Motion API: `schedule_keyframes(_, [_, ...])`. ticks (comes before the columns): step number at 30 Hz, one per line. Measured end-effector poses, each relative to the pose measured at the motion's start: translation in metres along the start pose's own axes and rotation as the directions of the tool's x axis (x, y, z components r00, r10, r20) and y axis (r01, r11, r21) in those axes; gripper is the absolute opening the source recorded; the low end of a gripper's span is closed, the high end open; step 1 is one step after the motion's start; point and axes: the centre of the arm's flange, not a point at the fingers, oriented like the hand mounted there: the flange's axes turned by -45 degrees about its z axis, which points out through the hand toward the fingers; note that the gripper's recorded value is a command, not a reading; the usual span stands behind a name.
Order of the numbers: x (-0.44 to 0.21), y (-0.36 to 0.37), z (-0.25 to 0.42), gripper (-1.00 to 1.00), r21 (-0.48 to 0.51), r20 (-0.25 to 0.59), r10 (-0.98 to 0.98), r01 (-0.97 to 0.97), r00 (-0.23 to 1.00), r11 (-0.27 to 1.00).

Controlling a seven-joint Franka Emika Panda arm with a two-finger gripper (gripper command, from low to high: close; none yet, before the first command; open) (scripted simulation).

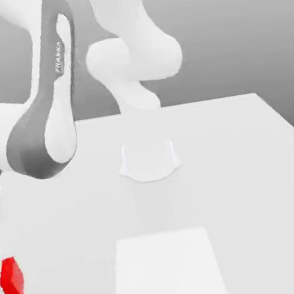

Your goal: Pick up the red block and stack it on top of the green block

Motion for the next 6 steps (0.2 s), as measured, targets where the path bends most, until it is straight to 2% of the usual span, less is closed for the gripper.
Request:
schedule_keyframes(2, [0.007, 0.002, 0.028, -1.0, -0.001, 0.0, 0.009, -0.009, 1.0, 1.0])
schedule_keyframes(3, [0.008, 0.003, 0.043, 1.0, -0.001, 0.0, 0.01, -0.01, 1.0, 1.0])
schedule_keyframes(6, [0.008, 0.003, 0.043, 1.0, -0.001, 0.0, 0.01, -0.01, 1.0, 1.0])
